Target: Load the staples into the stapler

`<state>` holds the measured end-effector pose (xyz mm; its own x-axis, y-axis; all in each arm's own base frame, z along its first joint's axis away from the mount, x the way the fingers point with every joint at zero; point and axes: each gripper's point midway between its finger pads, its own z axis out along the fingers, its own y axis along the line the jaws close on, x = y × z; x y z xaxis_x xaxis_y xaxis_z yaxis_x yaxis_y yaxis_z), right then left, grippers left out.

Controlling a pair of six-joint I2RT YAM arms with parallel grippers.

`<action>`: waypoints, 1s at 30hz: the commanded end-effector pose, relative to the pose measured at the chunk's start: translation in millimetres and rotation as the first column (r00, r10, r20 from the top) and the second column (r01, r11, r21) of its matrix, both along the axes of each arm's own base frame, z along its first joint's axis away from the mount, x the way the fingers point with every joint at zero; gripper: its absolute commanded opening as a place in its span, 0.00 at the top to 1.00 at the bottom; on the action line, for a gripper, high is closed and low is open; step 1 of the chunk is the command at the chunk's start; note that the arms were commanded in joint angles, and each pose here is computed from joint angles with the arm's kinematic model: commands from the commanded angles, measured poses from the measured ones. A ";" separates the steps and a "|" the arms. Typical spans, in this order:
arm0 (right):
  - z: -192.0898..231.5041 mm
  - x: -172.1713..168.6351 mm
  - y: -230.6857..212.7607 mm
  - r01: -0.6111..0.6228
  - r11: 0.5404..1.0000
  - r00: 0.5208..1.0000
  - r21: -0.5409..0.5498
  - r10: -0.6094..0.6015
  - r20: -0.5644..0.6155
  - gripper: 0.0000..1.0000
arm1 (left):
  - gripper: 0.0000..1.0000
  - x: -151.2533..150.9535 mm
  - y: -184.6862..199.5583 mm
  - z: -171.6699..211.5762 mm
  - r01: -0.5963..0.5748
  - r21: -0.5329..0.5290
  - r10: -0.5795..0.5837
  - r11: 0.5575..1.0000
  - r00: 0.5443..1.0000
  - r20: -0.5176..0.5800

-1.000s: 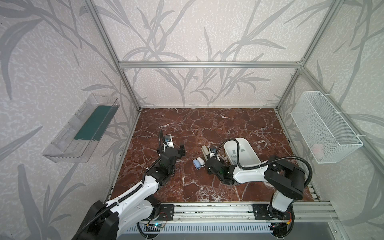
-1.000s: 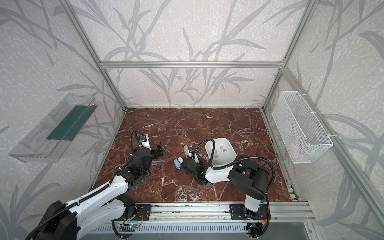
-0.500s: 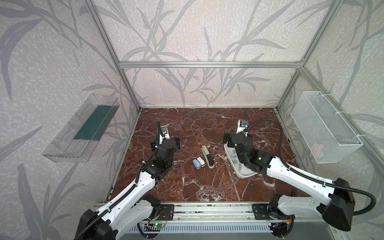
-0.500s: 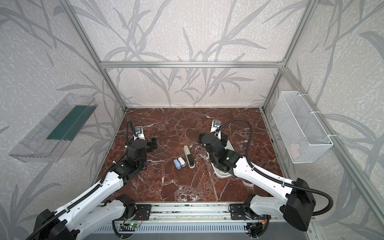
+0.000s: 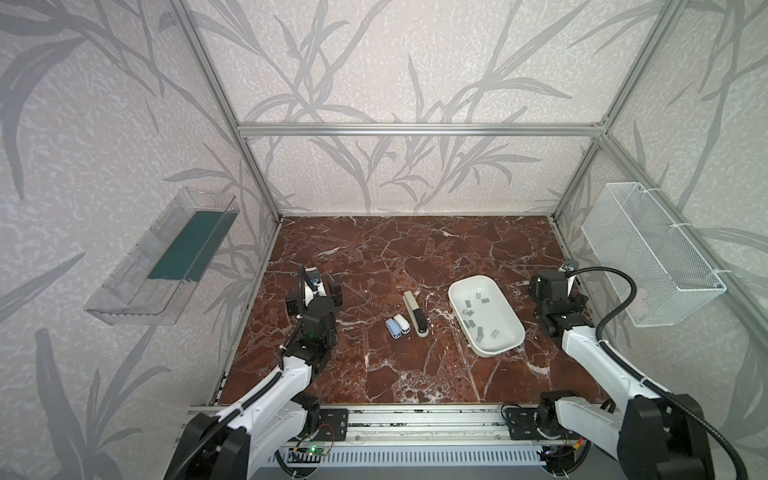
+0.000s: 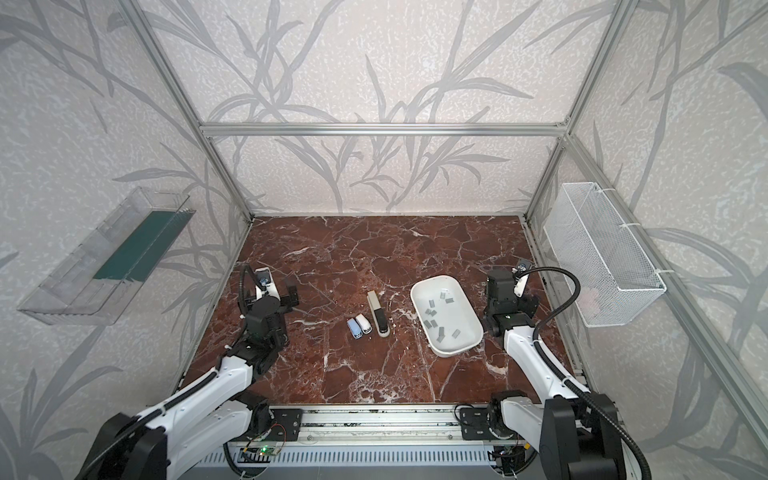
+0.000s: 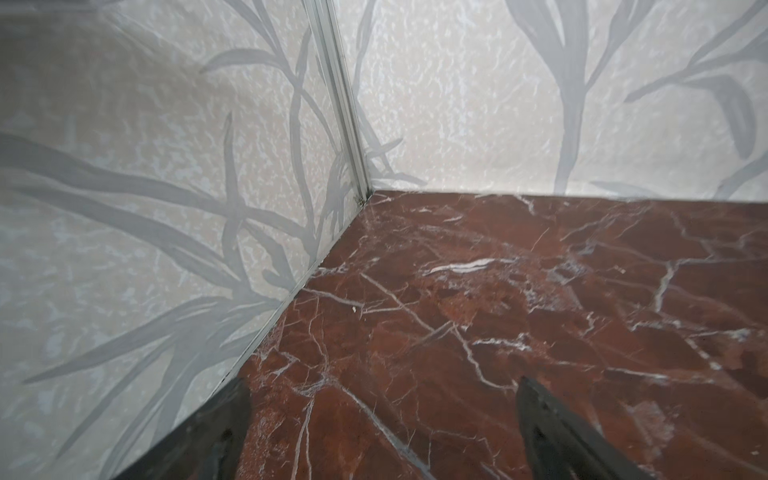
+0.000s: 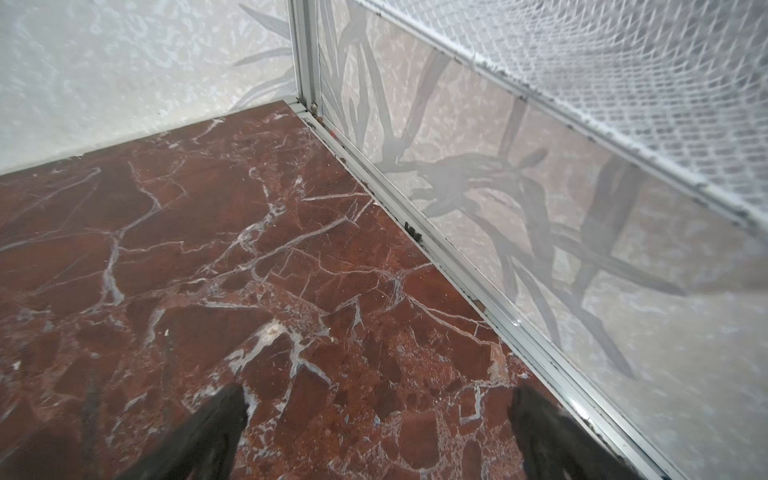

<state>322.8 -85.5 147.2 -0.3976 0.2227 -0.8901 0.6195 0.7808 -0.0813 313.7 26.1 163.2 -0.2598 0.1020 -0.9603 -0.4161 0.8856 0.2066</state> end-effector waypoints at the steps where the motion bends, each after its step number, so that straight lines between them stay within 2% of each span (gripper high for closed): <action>1: -13.2 13.8 -9.5 0.034 0.999 0.999 -0.017 -0.034 0.012 0.01 | 0.00 10.9 9.3 9.6 -0.045 0.005 0.044 0.999 0.995 0.089; 4: -43.7 21.3 -18.5 0.056 0.998 0.998 -0.016 -0.056 -0.024 0.01 | 0.00 19.9 9.8 -1.9 -0.048 -0.012 0.048 0.999 0.995 0.082; 7: -50.4 43.3 -1.0 -0.092 0.994 0.995 0.066 0.094 -0.038 0.01 | 0.00 23.3 18.2 -11.7 -0.067 -0.038 0.072 0.997 0.989 0.127; 10: -56.6 56.1 12.6 -0.181 0.974 0.983 0.135 0.181 0.016 0.01 | 0.00 29.6 28.2 -17.8 -0.118 -0.020 0.120 0.993 0.983 0.138; 11: -55.6 62.6 16.9 -0.234 0.965 0.972 0.118 0.229 0.058 0.00 | 0.01 32.3 26.6 -20.3 -0.105 -0.009 0.105 0.994 0.985 0.140; 14: -58.2 63.1 21.8 -0.254 0.956 0.967 0.147 0.256 0.003 0.00 | 0.00 39.9 20.5 -27.1 -0.044 -0.001 0.044 0.999 0.986 0.162; 18: -55.0 66.4 28.2 -0.301 0.943 0.954 0.142 0.298 0.043 0.00 | 0.00 51.6 15.7 -36.7 0.019 -0.036 -0.016 0.999 0.996 0.086; 22: -48.7 66.1 44.0 -0.413 0.901 0.909 0.128 0.401 0.110 0.00 | 0.01 52.6 18.8 -53.0 0.062 -0.100 -0.055 0.993 0.996 0.070; 24: -44.8 62.4 48.5 -0.445 0.889 0.891 0.109 0.427 0.153 0.00 | 0.01 59.1 19.6 -50.6 0.066 -0.076 -0.059 0.995 0.995 0.083; 27: -37.6 56.2 56.4 -0.496 0.866 0.856 0.066 0.475 0.205 0.01 | 0.01 62.4 22.1 -55.7 0.053 -0.110 -0.050 0.992 0.998 0.032; 30: -33.3 42.8 55.9 -0.495 0.869 0.839 0.021 0.471 0.273 0.01 | 0.01 64.4 23.1 -54.8 0.050 -0.101 -0.046 0.994 0.998 0.040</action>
